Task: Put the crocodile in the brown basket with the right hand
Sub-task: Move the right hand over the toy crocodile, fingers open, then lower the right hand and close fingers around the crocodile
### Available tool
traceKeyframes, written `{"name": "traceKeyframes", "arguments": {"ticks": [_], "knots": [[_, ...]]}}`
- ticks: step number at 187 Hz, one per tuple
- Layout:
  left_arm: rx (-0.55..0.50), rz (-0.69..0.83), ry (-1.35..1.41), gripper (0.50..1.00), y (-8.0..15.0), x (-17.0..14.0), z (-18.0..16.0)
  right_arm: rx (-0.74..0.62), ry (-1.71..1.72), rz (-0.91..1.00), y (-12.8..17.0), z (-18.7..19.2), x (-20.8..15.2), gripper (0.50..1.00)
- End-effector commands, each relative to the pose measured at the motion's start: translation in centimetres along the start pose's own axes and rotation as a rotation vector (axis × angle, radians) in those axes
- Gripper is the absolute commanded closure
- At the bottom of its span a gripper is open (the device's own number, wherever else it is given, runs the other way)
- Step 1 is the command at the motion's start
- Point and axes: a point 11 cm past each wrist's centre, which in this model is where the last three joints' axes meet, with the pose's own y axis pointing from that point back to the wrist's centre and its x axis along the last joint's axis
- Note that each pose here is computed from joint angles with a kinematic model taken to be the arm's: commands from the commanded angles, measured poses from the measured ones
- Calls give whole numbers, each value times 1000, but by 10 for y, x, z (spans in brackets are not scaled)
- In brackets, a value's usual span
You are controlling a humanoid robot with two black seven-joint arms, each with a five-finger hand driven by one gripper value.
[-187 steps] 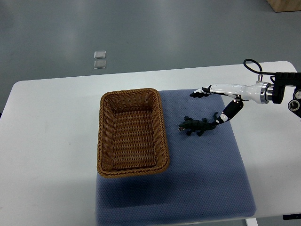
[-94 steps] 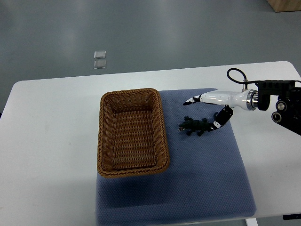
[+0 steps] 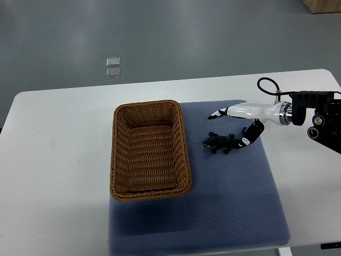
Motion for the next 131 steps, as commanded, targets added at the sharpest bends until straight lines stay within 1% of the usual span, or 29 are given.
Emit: {"name": "traceKeyframes", "arguments": {"ticks": [1,49,89,104,110,117,131], "knots": [[0,0,0,500,0,0,0,-5,20,-13,-4,1,-6,583],[0,0,0,500,0,0,0,-23,94,-17,-19,9,-28,583],[0,0,0,500,0,0,0,-14,117,7,-21,11,-30,589],[0,0,0,500,0,0,0,-6,122,16,-21,10,-29,601],[0,0,0,500,0,0,0,1,125,19,-21,9,-28,628],[0,0,0,500,0,0,0,6,125,19,-21,9,-28,632],[0,0,0,500,0,0,0,26,126,19,-20,7,-27,662]]}}
